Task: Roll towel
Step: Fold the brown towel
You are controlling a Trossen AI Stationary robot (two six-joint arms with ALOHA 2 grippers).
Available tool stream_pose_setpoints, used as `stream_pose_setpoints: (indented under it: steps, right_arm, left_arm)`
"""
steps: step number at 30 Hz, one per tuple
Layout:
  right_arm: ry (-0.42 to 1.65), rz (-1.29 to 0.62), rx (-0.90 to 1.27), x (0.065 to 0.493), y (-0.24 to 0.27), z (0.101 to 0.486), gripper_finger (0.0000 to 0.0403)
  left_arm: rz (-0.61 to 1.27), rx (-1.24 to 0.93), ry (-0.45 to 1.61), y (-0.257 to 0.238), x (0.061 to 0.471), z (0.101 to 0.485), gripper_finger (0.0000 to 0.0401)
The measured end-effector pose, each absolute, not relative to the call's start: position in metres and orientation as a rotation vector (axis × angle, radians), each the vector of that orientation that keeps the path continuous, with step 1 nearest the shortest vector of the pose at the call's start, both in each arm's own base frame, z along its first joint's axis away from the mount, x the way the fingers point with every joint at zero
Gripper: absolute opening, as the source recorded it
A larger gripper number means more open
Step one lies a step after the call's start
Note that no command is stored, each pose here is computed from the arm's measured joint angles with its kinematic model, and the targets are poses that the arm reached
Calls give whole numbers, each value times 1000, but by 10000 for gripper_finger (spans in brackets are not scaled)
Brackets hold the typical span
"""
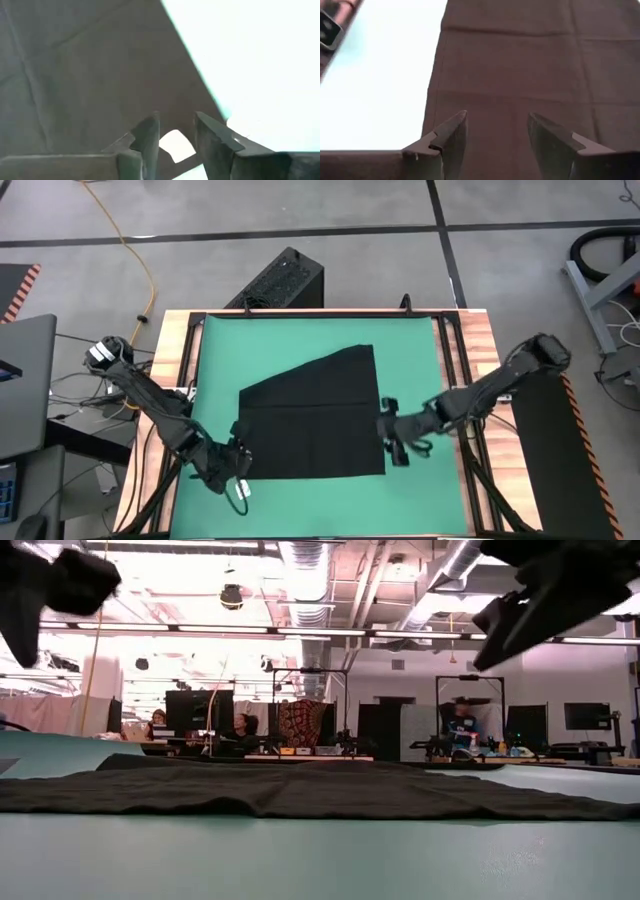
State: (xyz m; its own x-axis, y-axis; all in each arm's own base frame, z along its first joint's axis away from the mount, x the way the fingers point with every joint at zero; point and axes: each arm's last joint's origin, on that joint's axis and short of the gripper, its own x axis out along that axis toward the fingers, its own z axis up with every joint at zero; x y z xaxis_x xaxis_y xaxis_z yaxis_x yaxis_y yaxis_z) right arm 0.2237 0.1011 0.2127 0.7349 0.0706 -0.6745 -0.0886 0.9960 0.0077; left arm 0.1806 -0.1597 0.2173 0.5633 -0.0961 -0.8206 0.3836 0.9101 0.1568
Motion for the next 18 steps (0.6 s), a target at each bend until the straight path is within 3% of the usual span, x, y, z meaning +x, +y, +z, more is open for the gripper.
stream_pose_setpoints:
  steps: [10,18]
  right_arm:
    - [828,148,-141,244,145,157,271]
    - [787,196,-122,245,170,142,277]
  left_arm:
    - [-223,213,943,-175,167,216,166]
    - [-242,356,1047,-211,156,169,167]
